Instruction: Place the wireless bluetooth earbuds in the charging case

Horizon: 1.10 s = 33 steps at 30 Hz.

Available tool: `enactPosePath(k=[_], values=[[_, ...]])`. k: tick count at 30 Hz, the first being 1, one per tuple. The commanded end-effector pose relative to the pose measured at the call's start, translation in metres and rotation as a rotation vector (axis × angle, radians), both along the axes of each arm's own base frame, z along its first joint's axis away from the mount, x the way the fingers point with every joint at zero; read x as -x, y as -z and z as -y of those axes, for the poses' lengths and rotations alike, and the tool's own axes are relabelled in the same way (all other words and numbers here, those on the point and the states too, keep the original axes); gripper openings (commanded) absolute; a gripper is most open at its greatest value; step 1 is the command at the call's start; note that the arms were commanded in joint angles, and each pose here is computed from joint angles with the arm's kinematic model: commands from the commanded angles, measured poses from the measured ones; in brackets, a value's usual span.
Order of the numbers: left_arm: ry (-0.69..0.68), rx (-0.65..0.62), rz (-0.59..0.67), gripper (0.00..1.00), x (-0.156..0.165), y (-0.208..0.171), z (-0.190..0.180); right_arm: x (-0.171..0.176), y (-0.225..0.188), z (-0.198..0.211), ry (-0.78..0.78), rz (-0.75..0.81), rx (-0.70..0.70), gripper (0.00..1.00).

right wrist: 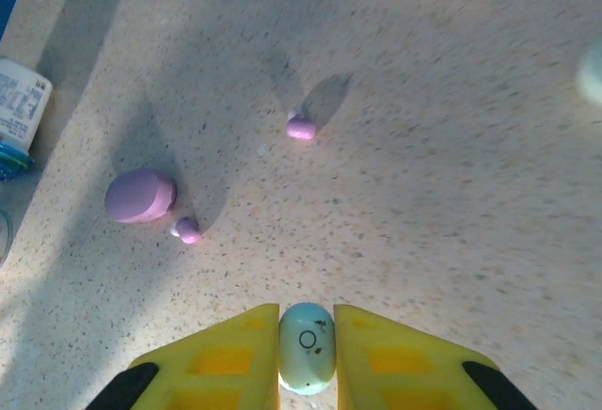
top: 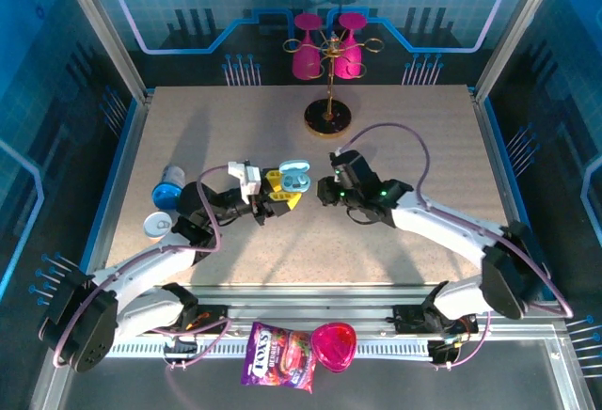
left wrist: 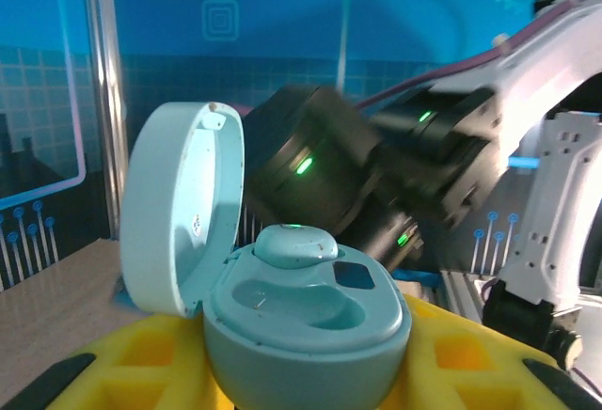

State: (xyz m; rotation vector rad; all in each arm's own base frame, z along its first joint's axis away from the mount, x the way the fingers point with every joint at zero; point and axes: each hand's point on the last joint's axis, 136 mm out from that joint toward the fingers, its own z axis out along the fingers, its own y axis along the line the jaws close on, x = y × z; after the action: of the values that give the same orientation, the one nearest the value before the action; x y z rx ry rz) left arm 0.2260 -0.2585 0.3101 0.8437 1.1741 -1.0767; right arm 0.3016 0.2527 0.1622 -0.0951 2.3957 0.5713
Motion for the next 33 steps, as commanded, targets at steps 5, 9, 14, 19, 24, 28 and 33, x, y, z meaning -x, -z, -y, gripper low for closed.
enactPosePath(k=[5, 9, 14, 19, 24, 28, 33], values=[[-0.141, -0.033, 0.044, 0.30, -0.026, 0.018, -0.004, 0.016, -0.063, 0.041, 0.048, 0.153, 0.123, 0.18], [-0.190, -0.038, 0.054, 0.30, -0.039, 0.025, -0.004, 0.026, -0.103, 0.031, 0.007, 0.245, 0.102, 0.18], [-0.205, -0.087, 0.064, 0.30, -0.046, 0.037, -0.001, 0.033, -0.139, 0.003, -0.074, 0.329, 0.079, 0.18], [-0.230, -0.131, 0.068, 0.30, -0.050, 0.044, -0.002, 0.036, -0.161, -0.033, -0.159, 0.385, 0.051, 0.18], [-0.227, -0.133, 0.052, 0.30, -0.050, 0.048, -0.002, 0.034, -0.167, -0.060, -0.212, 0.390, 0.016, 0.18], [-0.225, -0.114, 0.044, 0.30, -0.049, 0.046, -0.003, 0.032, -0.162, -0.073, -0.236, 0.378, 0.004, 0.18], [-0.224, -0.102, 0.032, 0.29, -0.049, 0.045, -0.003, 0.032, -0.153, -0.081, -0.253, 0.350, 0.001, 0.18]])
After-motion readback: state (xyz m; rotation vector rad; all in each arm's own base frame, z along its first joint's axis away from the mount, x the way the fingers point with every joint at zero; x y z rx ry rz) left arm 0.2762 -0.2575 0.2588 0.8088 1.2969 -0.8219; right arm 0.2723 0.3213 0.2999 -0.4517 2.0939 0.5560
